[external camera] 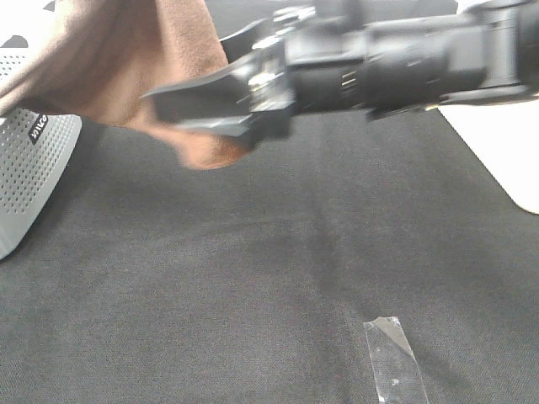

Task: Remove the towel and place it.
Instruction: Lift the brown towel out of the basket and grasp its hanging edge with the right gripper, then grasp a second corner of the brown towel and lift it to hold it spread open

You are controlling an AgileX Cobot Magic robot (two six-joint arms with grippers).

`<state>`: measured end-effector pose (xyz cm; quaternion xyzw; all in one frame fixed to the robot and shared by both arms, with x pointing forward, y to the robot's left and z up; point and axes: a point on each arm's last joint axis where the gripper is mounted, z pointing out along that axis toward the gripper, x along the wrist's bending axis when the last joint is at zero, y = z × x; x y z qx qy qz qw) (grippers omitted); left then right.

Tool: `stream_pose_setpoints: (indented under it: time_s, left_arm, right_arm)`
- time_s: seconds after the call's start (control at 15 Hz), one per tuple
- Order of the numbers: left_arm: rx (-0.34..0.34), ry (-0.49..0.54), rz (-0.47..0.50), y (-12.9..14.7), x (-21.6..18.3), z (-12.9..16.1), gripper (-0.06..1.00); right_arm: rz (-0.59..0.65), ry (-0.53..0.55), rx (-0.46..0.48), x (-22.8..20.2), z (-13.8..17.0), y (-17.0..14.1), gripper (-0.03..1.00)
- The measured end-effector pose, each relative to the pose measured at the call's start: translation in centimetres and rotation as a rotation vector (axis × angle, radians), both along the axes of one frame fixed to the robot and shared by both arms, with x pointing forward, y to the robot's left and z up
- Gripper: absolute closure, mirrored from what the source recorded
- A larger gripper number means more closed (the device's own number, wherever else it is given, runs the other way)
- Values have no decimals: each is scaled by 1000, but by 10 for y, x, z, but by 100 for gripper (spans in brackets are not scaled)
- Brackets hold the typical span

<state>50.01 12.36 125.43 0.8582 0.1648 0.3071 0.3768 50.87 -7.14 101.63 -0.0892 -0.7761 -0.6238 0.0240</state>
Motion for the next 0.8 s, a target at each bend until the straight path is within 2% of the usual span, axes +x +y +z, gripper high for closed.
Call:
stream_pose_setpoints:
  time_s: [0.13,0.4,0.47,0.53,0.67,0.8]
  left_arm:
    - [-2,1,-1,0,0,0,94]
    - [5,-3,3,0,0,0,94]
    - [5,-3,3,0,0,0,94]
    - [6,-4,3,0,0,0,94]
    - [9,0,3,1,0,0,94]
    - [24,19,0,1,0,-3,94]
  right_arm:
    - [-6,9,-1,1,0,0,19]
    - [-39,15,-25,4,-3,0,66]
    - [-54,16,-35,5,-3,-1,83]
    - [-56,16,-34,5,-2,-1,94]
    - [-50,11,-35,3,0,-2,97]
    - [-81,62,-37,4,2,-2,97]
